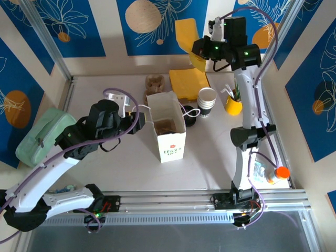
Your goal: Pack the takeout coffee
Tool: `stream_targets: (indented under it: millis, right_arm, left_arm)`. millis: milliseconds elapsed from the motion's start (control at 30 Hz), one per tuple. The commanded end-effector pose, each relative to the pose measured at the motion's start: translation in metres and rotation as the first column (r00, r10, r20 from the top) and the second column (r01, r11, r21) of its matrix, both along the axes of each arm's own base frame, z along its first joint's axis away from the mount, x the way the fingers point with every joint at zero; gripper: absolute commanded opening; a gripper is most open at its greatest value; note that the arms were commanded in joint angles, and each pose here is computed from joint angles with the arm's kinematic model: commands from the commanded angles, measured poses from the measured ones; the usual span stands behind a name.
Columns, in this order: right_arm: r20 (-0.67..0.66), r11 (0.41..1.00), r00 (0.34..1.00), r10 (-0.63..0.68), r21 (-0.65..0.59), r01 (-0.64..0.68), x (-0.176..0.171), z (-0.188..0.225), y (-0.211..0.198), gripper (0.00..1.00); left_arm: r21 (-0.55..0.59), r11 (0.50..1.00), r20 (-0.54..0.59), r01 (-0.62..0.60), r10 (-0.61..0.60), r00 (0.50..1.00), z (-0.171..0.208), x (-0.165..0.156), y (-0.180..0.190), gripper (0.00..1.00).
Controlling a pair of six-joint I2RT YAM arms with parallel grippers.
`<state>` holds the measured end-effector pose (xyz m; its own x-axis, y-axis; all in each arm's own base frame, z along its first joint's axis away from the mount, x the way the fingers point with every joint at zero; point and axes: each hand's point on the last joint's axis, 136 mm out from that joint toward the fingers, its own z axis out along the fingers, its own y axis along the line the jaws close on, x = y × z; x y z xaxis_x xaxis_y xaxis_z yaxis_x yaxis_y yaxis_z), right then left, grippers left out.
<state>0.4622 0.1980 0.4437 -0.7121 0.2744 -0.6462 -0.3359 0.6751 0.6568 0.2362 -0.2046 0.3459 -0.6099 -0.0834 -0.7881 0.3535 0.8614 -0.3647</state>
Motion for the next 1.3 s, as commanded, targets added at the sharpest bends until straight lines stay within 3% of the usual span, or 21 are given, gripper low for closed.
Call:
stream_targets:
  millis: [0, 100, 200, 400, 800, 1067, 1267]
  right_arm:
    - [-0.115, 0.971, 0.979, 0.169, 0.187, -0.146, -0.044, 0.020, 0.018, 0.00]
    - [-0.158, 0.940, 0.953, 0.259, 0.269, -0.211, -0.068, 0.030, 0.026, 0.00]
    - [-0.162, 0.843, 0.881, 0.444, 0.409, -0.350, -0.100, 0.051, 0.043, 0.00]
    - [-0.117, 0.803, 0.844, 0.523, 0.400, -0.443, -0.153, 0.073, 0.060, 0.00]
    - [-0.170, 0.881, 0.886, 0.431, 0.294, -0.371, -0.191, 0.027, 0.093, 0.00]
    - [-0.208, 0.949, 0.933, 0.292, 0.185, -0.256, -0.189, -0.014, 0.091, 0.00]
    - [-0.241, 0.964, 0.935, 0.261, 0.111, -0.241, -0.192, -0.042, 0.097, 0.00]
  left_arm:
    - [-0.025, 1.000, 0.020, 0.012, -0.012, 1.000, 0.005, -0.003, -0.001, 0.53]
    - [-0.024, 1.000, 0.017, 0.016, -0.016, 1.000, 0.004, -0.003, -0.002, 0.53]
    - [-0.020, 1.000, 0.016, 0.020, -0.020, 1.000, 0.002, -0.004, -0.002, 0.53]
    - [-0.026, 0.999, 0.025, 0.022, -0.021, 0.999, 0.000, -0.005, -0.001, 0.56]
    - [-0.044, 0.999, 0.028, 0.029, -0.027, 0.999, -0.003, -0.006, -0.003, 0.56]
    - [-0.051, 0.998, 0.021, 0.024, -0.023, 1.000, -0.008, -0.007, -0.002, 0.56]
    - [-0.049, 0.999, 0.021, 0.025, -0.024, 0.999, -0.009, -0.007, -0.002, 0.56]
